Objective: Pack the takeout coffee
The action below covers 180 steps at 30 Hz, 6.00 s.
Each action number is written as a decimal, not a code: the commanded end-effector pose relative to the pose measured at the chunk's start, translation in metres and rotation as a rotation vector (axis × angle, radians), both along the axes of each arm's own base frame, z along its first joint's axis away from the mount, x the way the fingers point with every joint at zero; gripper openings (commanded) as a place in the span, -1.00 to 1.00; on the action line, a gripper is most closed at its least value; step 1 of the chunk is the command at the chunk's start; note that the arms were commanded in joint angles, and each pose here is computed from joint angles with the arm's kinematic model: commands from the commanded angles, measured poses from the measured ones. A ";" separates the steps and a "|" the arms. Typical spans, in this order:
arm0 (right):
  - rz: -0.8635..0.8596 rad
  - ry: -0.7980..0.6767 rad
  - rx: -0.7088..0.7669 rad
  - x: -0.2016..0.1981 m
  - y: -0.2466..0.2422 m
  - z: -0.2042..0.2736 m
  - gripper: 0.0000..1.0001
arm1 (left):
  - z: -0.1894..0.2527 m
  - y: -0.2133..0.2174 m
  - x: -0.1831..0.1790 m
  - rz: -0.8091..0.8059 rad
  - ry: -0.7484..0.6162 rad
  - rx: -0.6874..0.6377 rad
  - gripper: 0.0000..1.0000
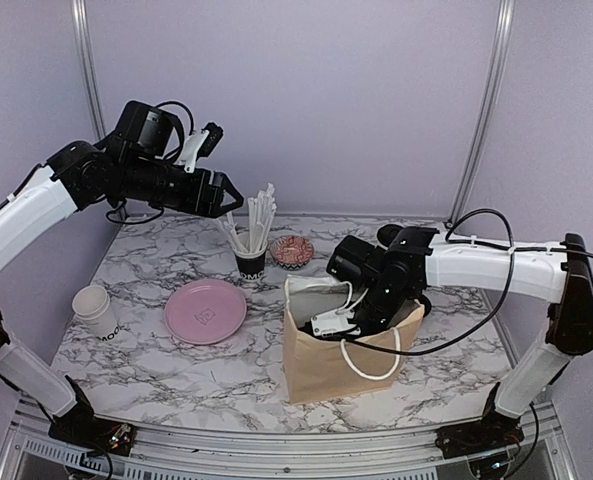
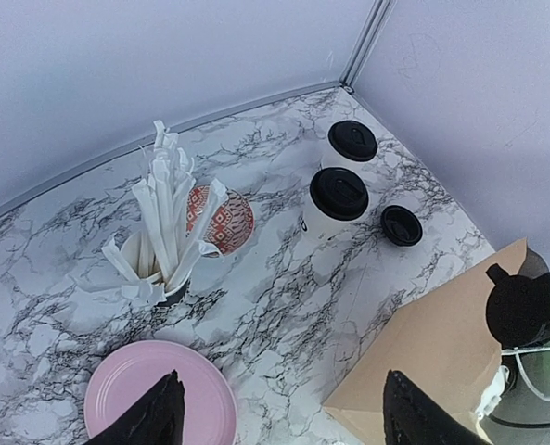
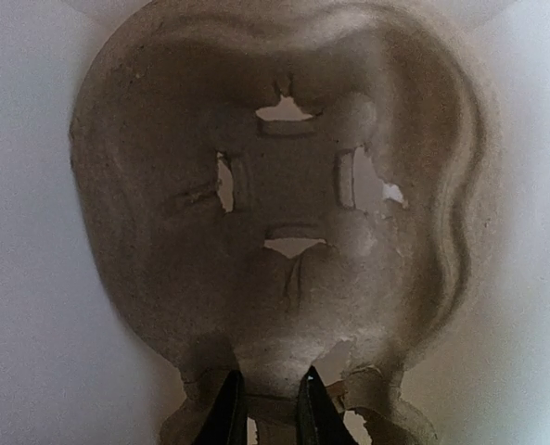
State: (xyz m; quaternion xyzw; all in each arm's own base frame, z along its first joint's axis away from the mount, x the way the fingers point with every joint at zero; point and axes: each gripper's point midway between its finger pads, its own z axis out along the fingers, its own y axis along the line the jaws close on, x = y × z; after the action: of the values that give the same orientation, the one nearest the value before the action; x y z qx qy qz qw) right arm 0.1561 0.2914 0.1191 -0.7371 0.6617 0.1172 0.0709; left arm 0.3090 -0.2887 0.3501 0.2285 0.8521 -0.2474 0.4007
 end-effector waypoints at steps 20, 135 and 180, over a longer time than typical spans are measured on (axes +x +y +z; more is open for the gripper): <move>-0.041 -0.076 -0.069 0.011 -0.011 -0.009 -0.64 | -0.002 0.008 -0.011 -0.001 0.004 -0.032 0.48; -0.342 0.167 0.787 0.106 -0.110 0.133 0.20 | -0.047 -0.204 -0.283 -0.966 -0.437 0.175 -1.00; -0.631 -0.110 0.429 0.269 -0.071 0.053 0.97 | -0.032 -0.098 -0.043 -0.403 -0.274 0.339 0.49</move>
State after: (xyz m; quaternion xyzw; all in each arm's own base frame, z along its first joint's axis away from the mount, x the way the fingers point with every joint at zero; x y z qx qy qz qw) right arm 0.4131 0.2078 0.1628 -0.4652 0.8158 0.2032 0.2772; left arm 0.2770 -0.4165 0.3110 0.4719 0.7643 -0.1768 0.4023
